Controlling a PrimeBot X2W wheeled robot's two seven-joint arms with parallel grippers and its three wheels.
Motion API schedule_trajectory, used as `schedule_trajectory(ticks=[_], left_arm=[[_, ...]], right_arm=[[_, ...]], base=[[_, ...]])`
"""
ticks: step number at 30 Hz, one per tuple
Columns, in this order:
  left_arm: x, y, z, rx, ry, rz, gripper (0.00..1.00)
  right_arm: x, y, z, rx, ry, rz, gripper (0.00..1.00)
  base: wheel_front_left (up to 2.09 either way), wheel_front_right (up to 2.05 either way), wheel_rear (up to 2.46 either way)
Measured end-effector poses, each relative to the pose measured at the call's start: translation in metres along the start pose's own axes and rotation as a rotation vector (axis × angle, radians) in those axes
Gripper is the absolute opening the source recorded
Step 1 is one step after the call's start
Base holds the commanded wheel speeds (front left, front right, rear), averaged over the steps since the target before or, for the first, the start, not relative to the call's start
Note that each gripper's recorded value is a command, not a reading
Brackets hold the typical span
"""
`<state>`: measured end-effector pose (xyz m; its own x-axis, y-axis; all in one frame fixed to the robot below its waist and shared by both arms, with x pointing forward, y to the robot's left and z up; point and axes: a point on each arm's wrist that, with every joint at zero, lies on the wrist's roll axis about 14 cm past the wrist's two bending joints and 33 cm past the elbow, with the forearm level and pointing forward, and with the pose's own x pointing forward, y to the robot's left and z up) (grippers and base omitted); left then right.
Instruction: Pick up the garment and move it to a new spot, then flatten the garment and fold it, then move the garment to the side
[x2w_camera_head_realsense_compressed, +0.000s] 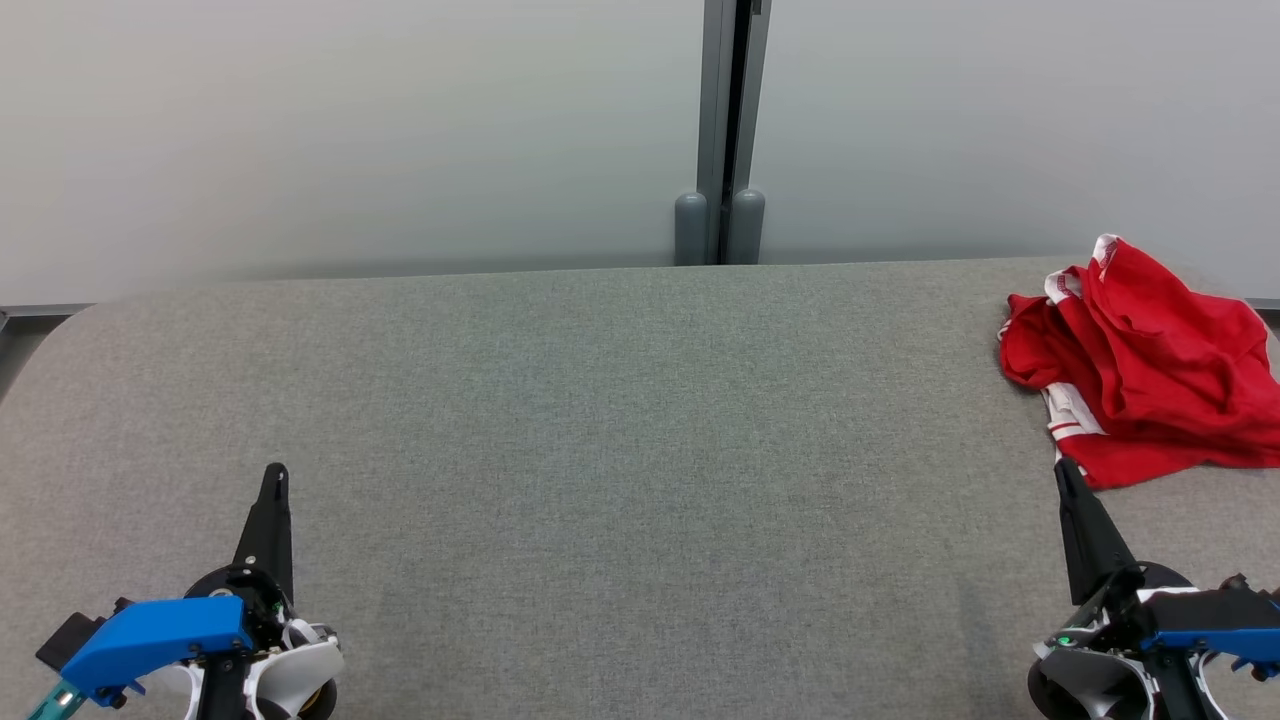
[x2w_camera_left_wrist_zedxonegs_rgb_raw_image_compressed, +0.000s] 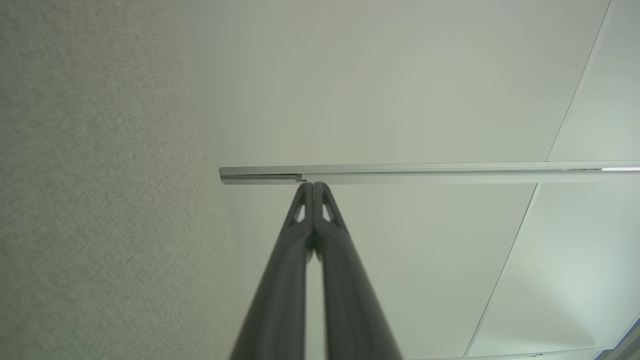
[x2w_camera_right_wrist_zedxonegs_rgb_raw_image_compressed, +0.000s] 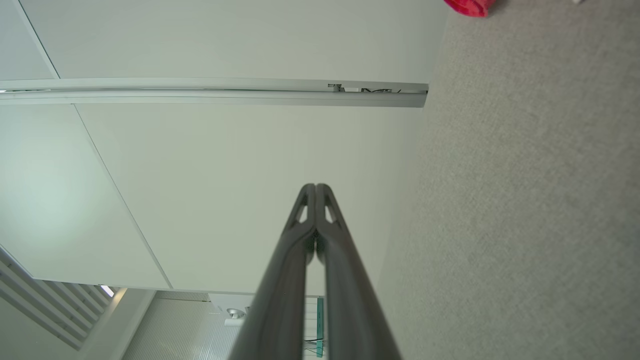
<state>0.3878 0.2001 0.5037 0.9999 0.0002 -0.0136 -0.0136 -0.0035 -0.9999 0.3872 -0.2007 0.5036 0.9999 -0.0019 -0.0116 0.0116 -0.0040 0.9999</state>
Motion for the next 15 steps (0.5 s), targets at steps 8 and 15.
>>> schedule_trajectory(ticks=[8,15], left_arm=[[0.0000,0.0000,0.0000,0.000,0.000,0.000,0.00],[0.0000,-0.0001,0.0000,0.000,0.000,0.000,0.00]], right_arm=[[0.0000,-0.0001,0.0000,-0.002,0.000,0.000,0.00],[0.0000,0.0000,-0.0002,-0.002,0.002,0.000,0.00]], base=[[0.00,0.00,0.00],[0.00,0.00,0.00]])
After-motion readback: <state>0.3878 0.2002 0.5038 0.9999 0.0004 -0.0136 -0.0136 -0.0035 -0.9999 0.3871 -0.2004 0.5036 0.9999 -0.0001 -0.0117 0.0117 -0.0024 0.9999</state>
